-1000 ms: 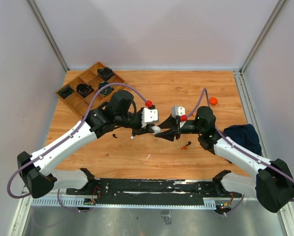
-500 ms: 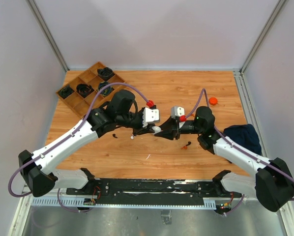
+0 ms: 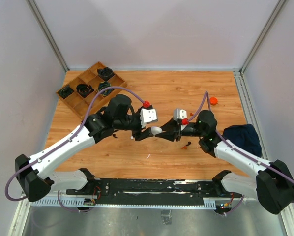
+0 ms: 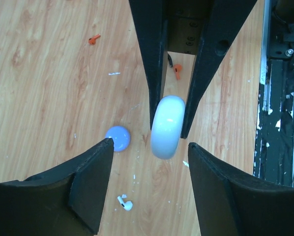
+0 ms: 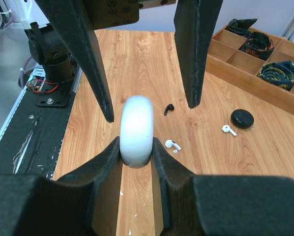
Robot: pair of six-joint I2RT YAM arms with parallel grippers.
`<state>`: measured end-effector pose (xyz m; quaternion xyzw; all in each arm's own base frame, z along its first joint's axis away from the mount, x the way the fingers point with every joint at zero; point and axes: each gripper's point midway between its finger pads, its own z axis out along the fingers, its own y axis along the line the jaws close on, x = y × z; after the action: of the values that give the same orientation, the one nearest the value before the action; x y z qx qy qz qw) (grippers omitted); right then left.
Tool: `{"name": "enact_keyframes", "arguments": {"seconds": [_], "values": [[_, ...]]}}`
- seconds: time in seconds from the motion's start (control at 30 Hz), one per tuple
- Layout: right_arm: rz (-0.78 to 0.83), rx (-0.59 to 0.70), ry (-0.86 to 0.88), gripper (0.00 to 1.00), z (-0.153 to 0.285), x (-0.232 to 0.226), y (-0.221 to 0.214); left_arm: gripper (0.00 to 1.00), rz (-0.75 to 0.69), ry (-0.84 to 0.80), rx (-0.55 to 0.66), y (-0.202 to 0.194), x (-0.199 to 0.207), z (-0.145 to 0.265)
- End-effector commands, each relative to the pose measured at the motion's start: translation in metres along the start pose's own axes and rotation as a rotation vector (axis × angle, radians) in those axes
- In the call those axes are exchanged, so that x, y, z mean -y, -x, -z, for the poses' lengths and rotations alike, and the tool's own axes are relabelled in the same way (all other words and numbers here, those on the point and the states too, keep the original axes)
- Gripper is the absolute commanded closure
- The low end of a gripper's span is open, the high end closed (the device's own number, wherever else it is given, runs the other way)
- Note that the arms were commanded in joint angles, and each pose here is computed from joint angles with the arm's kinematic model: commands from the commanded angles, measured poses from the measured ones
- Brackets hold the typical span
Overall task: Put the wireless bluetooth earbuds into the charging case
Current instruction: Pick up the charging case at the center of the board, then open the charging case.
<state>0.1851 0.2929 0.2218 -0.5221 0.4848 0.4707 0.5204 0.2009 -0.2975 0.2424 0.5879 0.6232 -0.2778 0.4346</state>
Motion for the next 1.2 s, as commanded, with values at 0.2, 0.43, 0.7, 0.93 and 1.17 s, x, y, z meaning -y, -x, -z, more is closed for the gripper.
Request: {"name": "enact_keyframes", "arguments": {"seconds": [0.2, 0.43, 0.7, 0.93, 1.17], "values": [[0.062, 0.112, -0.05, 0.95, 0.001, 0.002, 0.02, 0.3, -0.007, 0.083, 0.113, 0.021, -0.011, 0.004], [0.059, 0.114, -0.05, 0.95, 0.001, 0.001, 0.019, 0.29, 0.01, 0.079, 0.112, 0.02, -0.013, -0.003], [0.061, 0.119, -0.043, 0.95, 0.001, -0.001, 0.021, 0.29, 0.03, 0.133, 0.138, 0.025, -0.026, 0.005], [0.056, 0.113, -0.041, 0.96, 0.002, -0.002, 0.017, 0.29, 0.036, 0.175, 0.165, 0.031, -0.036, 0.014], [0.048, 0.106, -0.035, 0.96, 0.001, -0.003, 0.015, 0.29, 0.036, 0.213, 0.188, 0.037, -0.042, 0.022]]}}
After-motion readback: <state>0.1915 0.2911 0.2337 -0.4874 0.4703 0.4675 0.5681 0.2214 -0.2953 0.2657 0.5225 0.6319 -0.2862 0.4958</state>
